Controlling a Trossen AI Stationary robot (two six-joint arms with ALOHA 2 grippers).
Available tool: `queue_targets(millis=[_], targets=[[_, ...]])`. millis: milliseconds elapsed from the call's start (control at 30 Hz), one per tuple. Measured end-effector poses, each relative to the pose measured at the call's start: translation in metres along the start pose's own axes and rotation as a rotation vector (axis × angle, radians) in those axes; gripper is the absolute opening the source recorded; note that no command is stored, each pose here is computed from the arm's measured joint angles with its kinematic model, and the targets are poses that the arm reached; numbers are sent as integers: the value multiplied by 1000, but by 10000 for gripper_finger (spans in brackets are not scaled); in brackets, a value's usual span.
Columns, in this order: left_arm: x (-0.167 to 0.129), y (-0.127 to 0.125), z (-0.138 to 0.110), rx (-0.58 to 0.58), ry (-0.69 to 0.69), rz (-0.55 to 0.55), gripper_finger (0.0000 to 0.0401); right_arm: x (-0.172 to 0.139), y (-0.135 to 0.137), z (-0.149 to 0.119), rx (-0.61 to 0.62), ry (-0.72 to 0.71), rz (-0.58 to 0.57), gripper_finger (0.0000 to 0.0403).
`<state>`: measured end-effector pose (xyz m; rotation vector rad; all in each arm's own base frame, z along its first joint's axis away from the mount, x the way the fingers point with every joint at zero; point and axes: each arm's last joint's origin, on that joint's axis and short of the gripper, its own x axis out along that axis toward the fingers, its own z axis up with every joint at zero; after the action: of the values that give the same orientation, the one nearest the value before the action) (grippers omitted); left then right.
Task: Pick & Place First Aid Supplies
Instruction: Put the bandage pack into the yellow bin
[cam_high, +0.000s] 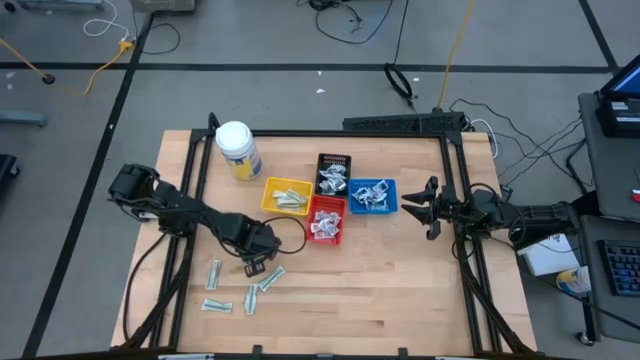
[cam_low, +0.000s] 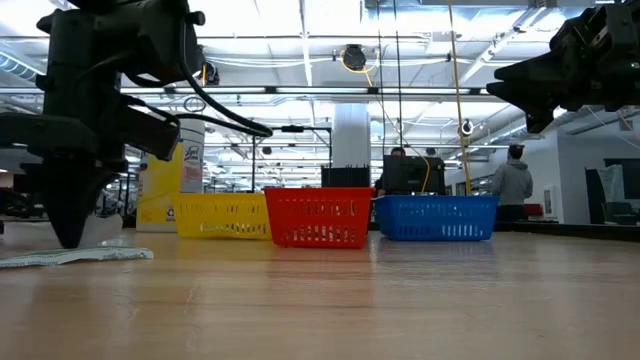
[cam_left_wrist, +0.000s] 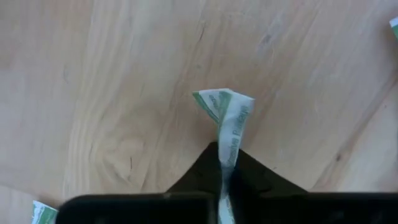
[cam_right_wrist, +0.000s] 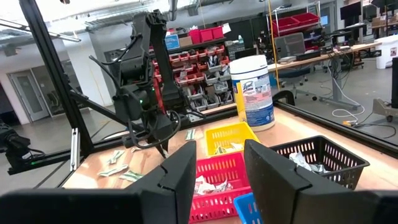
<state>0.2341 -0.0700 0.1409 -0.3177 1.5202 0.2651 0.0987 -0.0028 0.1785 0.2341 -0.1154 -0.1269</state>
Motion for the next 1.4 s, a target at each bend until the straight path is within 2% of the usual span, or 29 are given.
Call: queue_targets(millis=[67, 200, 367, 700, 1000, 1200, 1400], targets=[[0, 0, 0, 6, 0, -1, 7, 0, 0, 0, 0, 0, 0, 130], [-1, 1, 0, 19, 6, -7, 5, 0, 0, 0, 0, 0, 0, 130], [-8, 8, 0, -8, 65, -81, 4, 0, 0, 0, 0, 0, 0, 130], [-40, 25, -5, -32, 92, -206, 4, 0, 0, 0, 0, 0, 0, 130], [-75, 38, -1, 2, 92, -186, 2, 0, 0, 0, 0, 0, 0, 130], [-84, 43, 6, -5, 65, -185, 2, 0, 0, 0, 0, 0, 0, 130], [-89, 58, 33, -52, 31, -176, 2, 0, 0, 0, 0, 0, 0, 130]])
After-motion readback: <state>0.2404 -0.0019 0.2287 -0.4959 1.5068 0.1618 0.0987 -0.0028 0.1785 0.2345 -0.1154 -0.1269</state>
